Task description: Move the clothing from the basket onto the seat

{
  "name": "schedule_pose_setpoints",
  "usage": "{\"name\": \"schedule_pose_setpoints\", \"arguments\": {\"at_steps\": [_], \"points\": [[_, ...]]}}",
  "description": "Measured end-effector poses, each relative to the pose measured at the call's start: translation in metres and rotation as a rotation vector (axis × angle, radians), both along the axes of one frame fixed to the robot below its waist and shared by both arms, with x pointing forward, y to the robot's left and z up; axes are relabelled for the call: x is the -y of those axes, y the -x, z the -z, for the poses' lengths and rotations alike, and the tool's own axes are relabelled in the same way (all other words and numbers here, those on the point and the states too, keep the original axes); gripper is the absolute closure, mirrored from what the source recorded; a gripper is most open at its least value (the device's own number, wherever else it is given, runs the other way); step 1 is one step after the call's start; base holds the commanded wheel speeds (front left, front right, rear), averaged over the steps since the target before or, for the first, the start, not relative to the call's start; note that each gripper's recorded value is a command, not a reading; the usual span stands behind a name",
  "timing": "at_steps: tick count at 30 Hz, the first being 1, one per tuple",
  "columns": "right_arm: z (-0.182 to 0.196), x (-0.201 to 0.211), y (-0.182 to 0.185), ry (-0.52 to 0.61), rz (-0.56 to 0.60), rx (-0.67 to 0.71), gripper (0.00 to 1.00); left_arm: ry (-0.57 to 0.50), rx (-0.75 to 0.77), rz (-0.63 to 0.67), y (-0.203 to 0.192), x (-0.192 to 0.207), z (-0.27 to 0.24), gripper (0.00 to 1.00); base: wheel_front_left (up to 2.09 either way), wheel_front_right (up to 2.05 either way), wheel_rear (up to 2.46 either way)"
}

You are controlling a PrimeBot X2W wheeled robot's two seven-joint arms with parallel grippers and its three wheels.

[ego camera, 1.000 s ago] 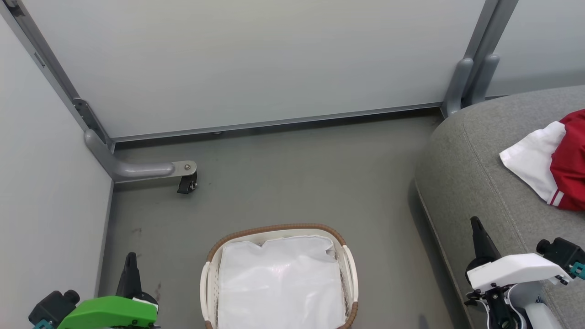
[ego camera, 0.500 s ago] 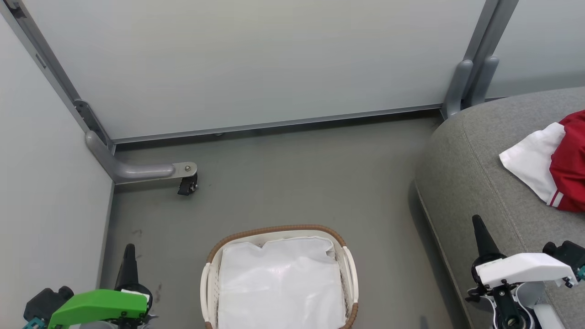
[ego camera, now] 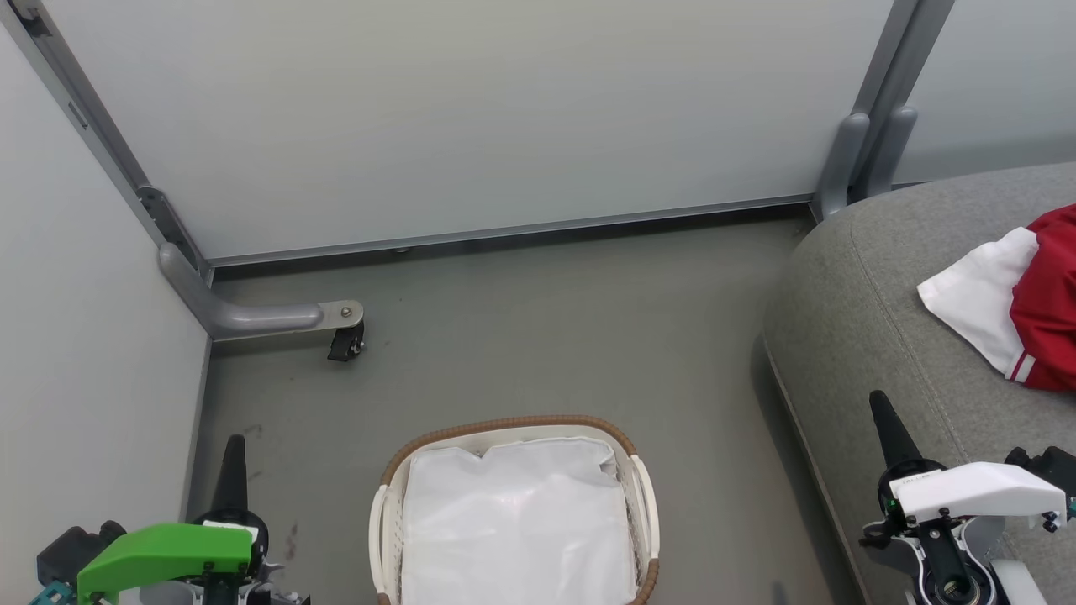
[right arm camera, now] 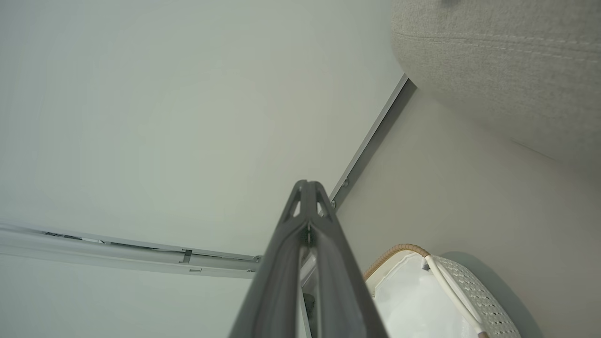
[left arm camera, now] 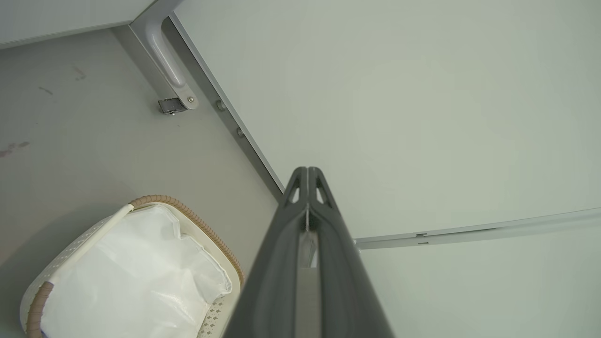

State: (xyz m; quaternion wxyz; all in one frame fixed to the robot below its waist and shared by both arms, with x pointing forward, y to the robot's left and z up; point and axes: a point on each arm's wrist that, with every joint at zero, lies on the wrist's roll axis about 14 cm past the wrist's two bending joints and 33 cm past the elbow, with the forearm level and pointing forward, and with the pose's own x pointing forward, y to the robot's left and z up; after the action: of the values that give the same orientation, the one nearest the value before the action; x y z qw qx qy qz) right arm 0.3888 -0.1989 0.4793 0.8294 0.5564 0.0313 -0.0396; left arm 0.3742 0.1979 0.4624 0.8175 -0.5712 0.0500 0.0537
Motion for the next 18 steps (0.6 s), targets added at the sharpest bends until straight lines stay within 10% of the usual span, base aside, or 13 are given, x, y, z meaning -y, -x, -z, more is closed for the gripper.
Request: {"name": "schedule_pose_setpoints", "arguments": {"at_steps": [18], "points": [[-0.011, 0.0, -0.001, -0.162, 0.002, 0.037, 1.0, 0.144, 0.048, -0.005, -0.006, 0.0, -0.015, 1.0, 0.0, 0.0, 0.0]]}}
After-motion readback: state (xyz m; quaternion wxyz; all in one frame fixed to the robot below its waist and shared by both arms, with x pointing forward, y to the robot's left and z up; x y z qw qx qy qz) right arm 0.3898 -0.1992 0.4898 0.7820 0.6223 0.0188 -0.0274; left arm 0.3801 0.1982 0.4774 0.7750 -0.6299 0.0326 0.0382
